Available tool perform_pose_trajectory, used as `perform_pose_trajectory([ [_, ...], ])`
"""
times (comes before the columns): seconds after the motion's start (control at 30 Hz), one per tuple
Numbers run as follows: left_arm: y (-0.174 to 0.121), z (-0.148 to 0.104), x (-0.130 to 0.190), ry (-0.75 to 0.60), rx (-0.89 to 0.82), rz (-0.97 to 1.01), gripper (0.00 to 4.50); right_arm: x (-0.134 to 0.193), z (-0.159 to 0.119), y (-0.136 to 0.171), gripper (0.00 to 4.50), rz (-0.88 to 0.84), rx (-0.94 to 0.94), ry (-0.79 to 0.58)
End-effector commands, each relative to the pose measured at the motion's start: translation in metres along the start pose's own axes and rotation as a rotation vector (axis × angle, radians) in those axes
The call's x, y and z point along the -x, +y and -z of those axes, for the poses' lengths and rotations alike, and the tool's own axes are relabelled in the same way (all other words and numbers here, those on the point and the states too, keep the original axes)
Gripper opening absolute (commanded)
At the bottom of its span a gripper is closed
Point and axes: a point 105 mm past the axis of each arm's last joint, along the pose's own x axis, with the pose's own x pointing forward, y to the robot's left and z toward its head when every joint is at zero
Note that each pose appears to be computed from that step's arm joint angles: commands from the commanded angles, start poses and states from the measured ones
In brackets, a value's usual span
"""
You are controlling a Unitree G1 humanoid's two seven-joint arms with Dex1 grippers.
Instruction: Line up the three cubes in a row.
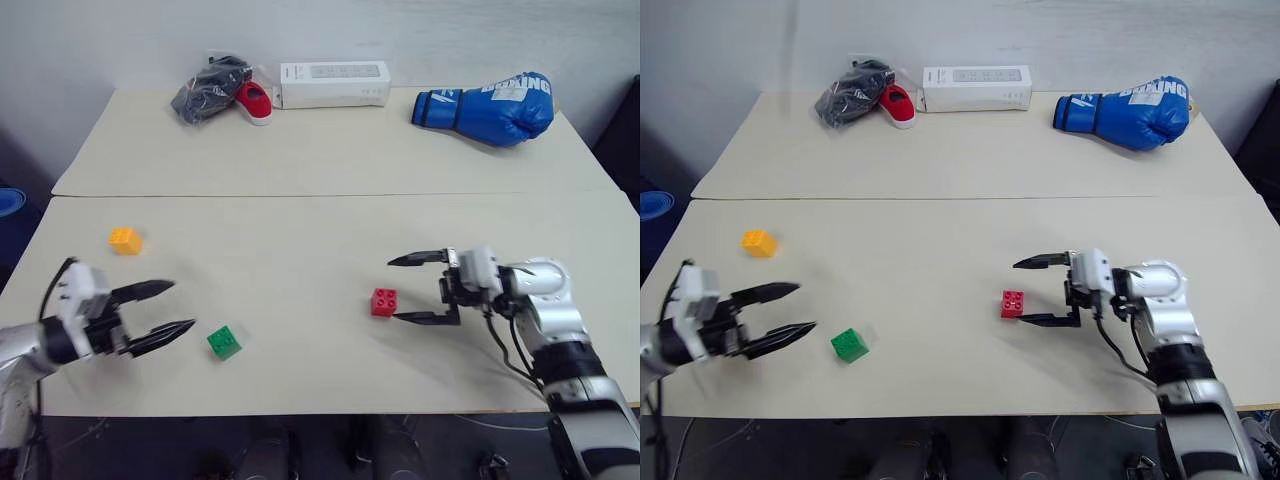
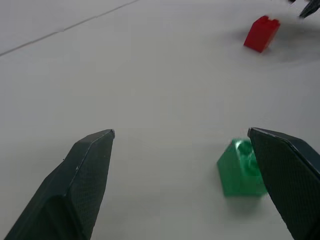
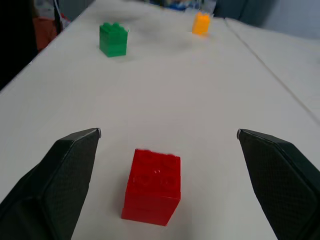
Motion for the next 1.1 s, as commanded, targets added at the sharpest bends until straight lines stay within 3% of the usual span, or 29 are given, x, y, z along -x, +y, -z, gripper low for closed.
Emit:
perform_pose_trajectory([
  [0.03, 0.007, 0.012, 0.033, 0.077, -0.019, -0.060, 4.50, 0.014, -0.011, 0.017, 4.48, -0.010, 0.027, -0.020],
  [0.17, 0.008, 0.028, 0.055, 0.107, 0.037, -0.094, 4.50, 0.025, -0.008, 0.032, 4.48, 0.057, -0.056, -0.018],
  [0.27, -0.006, 0.030, 0.050, 0.102, 0.063, -0.027, 4.50, 0.028, -0.007, 0.042, 4.48, 0.063, -0.067, -0.019],
  [0.53, -0.052, 0.012, -0.022, -0.050, -0.010, 0.170, 4.50, 0.005, -0.031, 0.045, 4.48, 0.055, -0.009, -0.091],
  [0.77, -0.064, 0.023, -0.075, -0.089, -0.041, 0.148, 4.50, 0.003, -0.033, 0.044, 4.48, 0.079, -0.016, -0.083],
  [0.9, -0.069, 0.025, -0.091, -0.104, -0.047, 0.141, 3.60, 0.004, -0.031, 0.044, 4.50, 0.092, -0.009, -0.064],
  [1.1, -0.068, 0.017, -0.094, -0.110, -0.084, 0.182, 1.63, 0.009, -0.029, 0.048, 4.50, 0.116, -0.007, -0.033],
])
